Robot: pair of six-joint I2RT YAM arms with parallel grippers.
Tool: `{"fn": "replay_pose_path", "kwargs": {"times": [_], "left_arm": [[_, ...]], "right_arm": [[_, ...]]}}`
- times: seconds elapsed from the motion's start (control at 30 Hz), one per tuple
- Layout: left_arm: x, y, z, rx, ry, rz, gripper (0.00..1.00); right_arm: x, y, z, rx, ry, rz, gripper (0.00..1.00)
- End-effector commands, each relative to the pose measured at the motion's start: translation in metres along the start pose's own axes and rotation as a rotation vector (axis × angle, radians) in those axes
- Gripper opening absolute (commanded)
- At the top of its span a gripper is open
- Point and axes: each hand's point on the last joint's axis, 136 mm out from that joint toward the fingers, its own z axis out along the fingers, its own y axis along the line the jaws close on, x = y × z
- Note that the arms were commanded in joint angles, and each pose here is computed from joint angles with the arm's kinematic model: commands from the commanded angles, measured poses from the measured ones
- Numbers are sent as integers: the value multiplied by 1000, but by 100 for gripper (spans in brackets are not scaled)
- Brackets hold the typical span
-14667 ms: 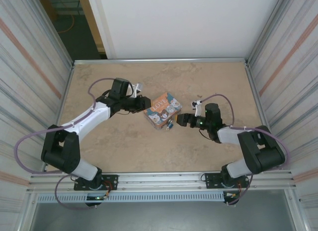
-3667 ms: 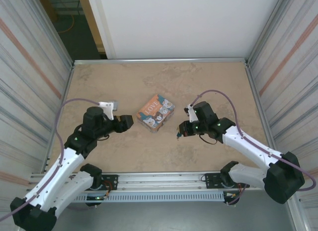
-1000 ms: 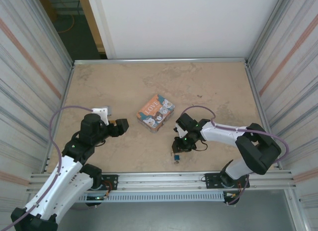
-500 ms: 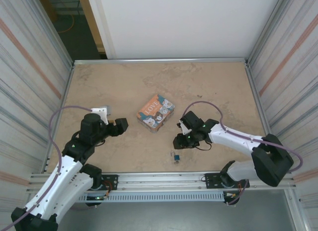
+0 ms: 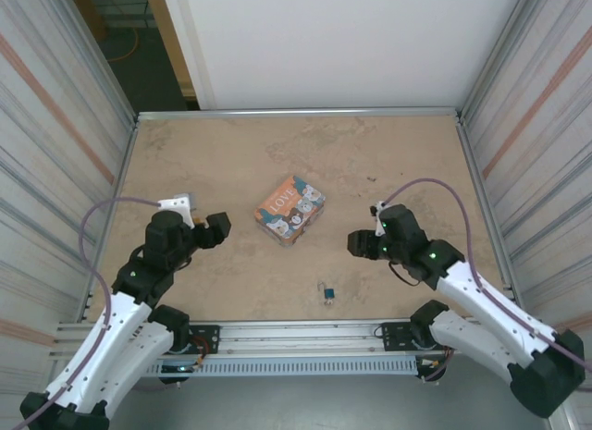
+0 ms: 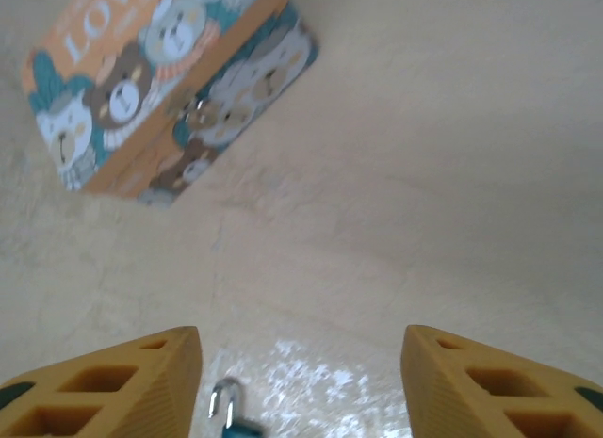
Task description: Unlock the padlock with the key
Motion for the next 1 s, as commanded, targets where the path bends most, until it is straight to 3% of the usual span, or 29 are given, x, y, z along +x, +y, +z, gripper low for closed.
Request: {"fn": "replay_pose_path", "kwargs": {"times": [0.0, 0.23, 0.4, 0.63, 0.97], "left_arm": [[-27, 7, -9, -49, -124, -17, 84], [-38, 18, -7, -103, -184, 2, 94], [-52, 23, -6, -142, -242, 23, 99], [-64, 41, 4, -250, -260, 46, 99], [-70, 100, 27, -448, -283, 8, 99]], "right_arm": [[-10, -28, -11, 87, -112, -6, 63], [-31, -68, -38, 175, -353, 37, 79], [-49, -81, -50, 194, -487, -7, 85], [-69, -111, -47, 319, -523, -26, 99], [-98, -148, -10, 376, -535, -82, 99]]}}
